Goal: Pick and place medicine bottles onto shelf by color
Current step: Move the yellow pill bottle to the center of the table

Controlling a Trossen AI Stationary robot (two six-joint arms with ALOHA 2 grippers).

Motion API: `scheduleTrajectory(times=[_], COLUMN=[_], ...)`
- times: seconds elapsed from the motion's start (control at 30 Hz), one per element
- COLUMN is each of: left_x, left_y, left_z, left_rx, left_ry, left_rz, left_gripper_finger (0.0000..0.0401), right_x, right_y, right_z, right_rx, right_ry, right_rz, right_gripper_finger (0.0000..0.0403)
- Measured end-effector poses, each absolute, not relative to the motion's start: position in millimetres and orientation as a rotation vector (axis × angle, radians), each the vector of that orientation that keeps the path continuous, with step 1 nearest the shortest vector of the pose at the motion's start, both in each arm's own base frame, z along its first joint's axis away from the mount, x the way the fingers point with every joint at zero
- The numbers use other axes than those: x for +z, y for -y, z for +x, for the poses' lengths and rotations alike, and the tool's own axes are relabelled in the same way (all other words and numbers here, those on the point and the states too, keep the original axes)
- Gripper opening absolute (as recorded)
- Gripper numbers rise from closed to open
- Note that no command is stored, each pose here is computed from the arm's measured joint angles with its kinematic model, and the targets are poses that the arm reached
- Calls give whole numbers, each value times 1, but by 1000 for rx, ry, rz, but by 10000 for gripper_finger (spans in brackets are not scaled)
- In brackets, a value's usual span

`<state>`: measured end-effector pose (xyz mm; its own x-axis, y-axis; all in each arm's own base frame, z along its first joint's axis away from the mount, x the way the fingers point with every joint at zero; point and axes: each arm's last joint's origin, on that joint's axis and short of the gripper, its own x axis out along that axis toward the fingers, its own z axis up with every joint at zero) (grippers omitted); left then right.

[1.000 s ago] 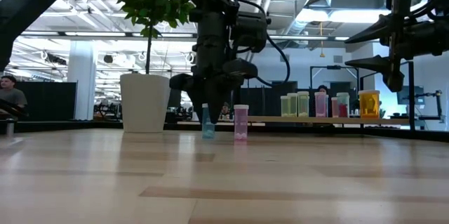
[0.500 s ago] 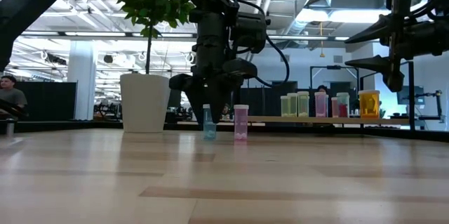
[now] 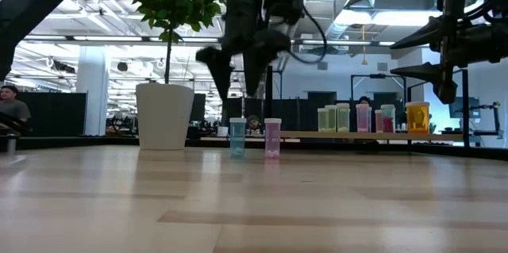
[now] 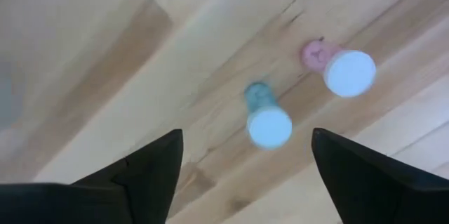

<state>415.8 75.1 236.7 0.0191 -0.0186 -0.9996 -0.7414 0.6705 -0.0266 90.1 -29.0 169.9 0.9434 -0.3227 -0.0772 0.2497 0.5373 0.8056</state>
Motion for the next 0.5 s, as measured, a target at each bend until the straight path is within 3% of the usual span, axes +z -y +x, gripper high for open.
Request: scheduleTrajectory(times=[0.3, 0.5], left_x=[292, 311], left_y=[-59, -41], left_z=[408, 394], left_rx=[788, 751], left_ry=[-1384, -1366], left_rz=[-595, -558], left_gripper_finger=[305, 304], right_x=[170, 170], right_y=[29, 29], right_z=[90, 90], right_rx=[-341, -341], right_ry=[84, 84], right_rz=[944, 944], right_gripper_finger=[234, 234])
